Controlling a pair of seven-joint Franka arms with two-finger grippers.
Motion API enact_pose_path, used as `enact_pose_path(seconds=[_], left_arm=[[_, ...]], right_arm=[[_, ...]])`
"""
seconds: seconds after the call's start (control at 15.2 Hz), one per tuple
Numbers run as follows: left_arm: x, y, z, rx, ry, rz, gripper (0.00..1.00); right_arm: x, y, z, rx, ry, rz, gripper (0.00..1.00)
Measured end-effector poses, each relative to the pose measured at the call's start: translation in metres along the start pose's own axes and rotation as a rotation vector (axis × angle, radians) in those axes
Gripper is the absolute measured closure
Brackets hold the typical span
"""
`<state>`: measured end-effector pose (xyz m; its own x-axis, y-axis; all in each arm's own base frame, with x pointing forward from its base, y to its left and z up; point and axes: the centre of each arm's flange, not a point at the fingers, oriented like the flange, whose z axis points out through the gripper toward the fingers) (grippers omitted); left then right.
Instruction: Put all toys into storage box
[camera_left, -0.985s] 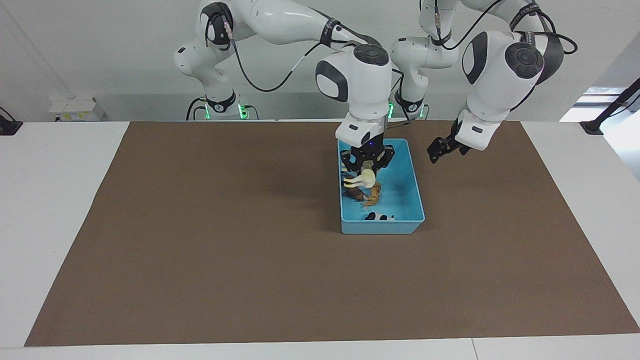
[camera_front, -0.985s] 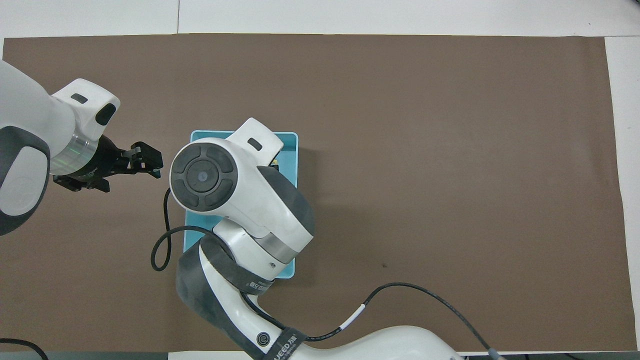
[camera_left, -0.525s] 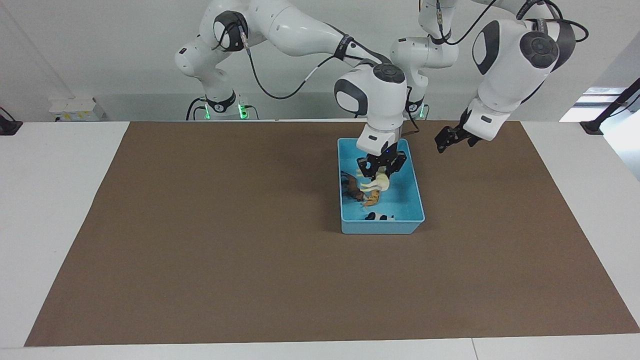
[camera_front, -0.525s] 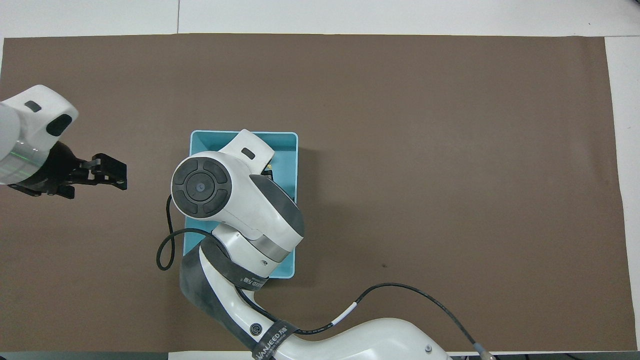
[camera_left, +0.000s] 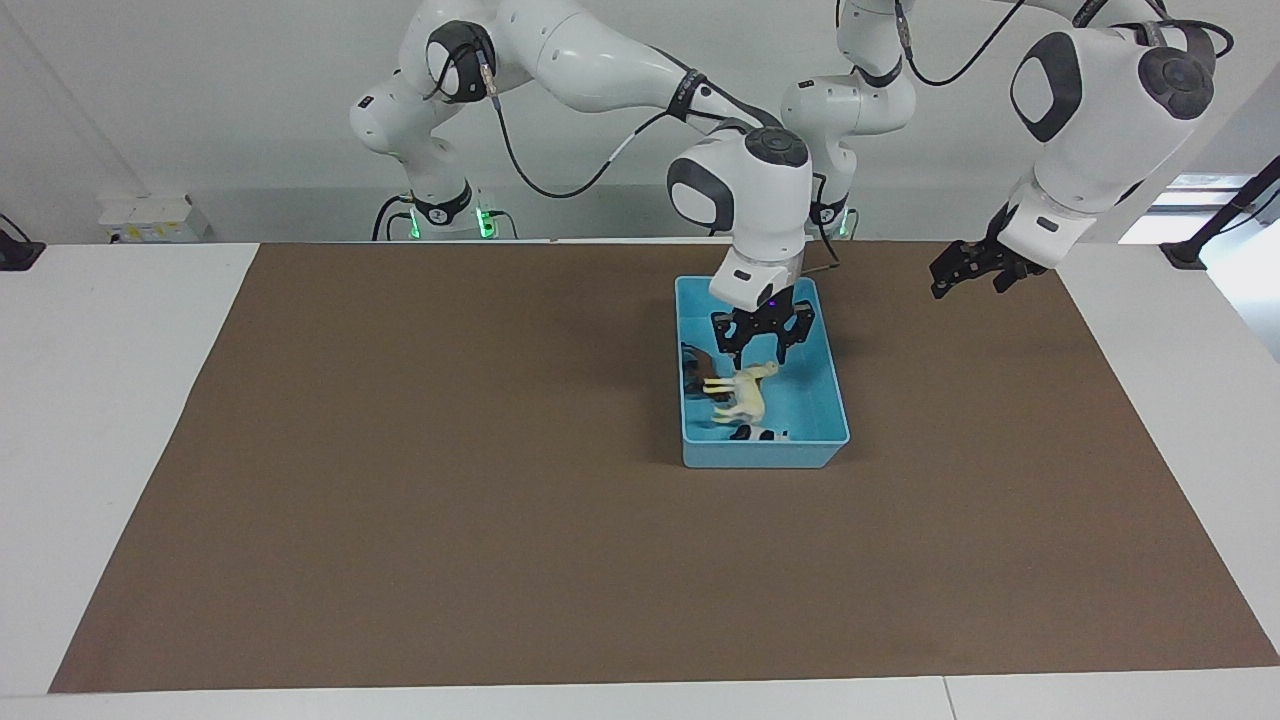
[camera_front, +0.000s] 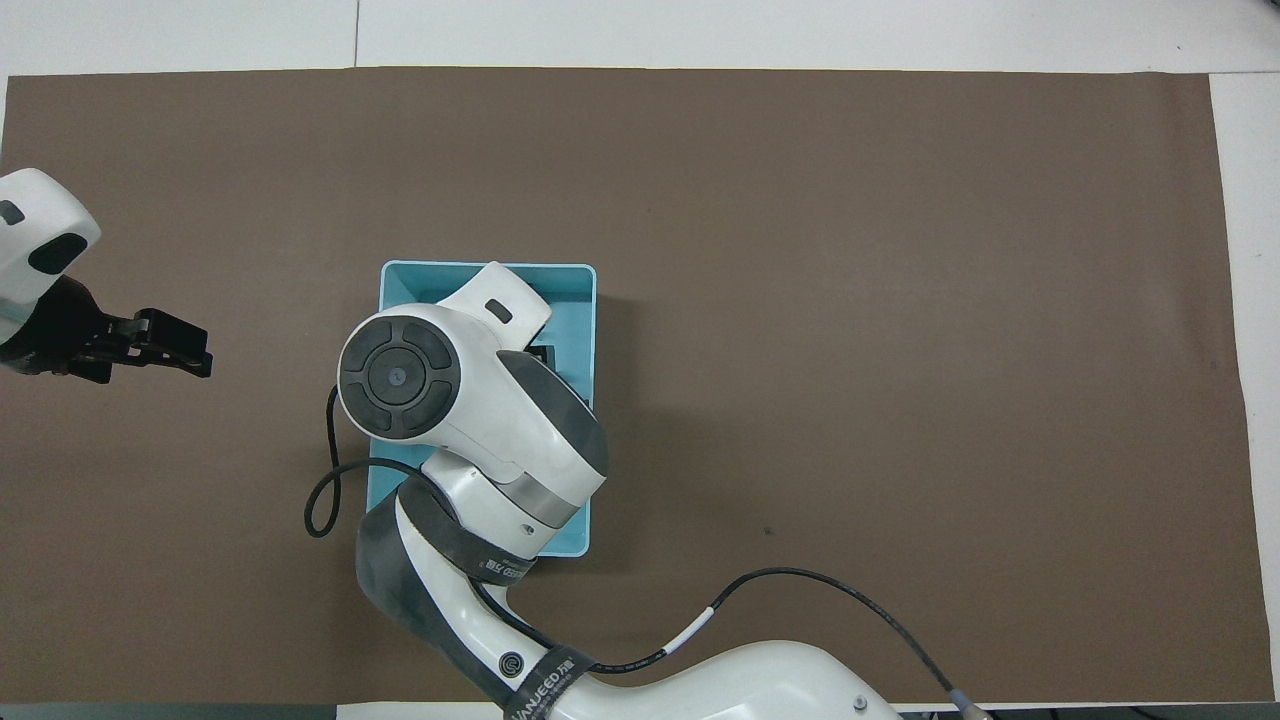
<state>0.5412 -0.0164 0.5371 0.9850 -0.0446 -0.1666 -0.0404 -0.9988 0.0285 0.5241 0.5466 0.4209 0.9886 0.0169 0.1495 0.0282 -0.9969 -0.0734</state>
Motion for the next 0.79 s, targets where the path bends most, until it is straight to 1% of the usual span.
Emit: enact_pose_path(seconds=[0.07, 0.2, 0.33, 0.39, 0.59, 0.79], left_arm=[[0.000, 0.000, 0.000, 0.000, 0.001, 0.009, 0.00], [0.000, 0.001, -0.001, 0.002, -0.003, 0.020, 0.00], [-0.001, 0.003, 0.000, 0.003, -0.008, 0.026, 0.00], [-0.001, 0.004, 0.000, 0.004, -0.012, 0.030, 0.00], [-0.002, 0.016, -0.005, 0.013, -0.008, 0.056, 0.00], [-0.002, 0.026, -0.006, 0.022, -0.006, 0.074, 0.00]], right_arm=[[0.005, 0.006, -0.002, -0.013, 0.001, 0.012, 0.00], [0.027, 0.028, -0.020, -0.025, 0.043, 0.049, 0.00], [0.060, 0.069, -0.057, -0.025, 0.091, 0.099, 0.00], [0.080, 0.101, -0.077, -0.029, 0.100, 0.113, 0.00], [0.133, 0.223, -0.126, -0.066, 0.079, 0.059, 0.00], [0.160, 0.327, -0.143, -0.102, 0.034, -0.003, 0.00]])
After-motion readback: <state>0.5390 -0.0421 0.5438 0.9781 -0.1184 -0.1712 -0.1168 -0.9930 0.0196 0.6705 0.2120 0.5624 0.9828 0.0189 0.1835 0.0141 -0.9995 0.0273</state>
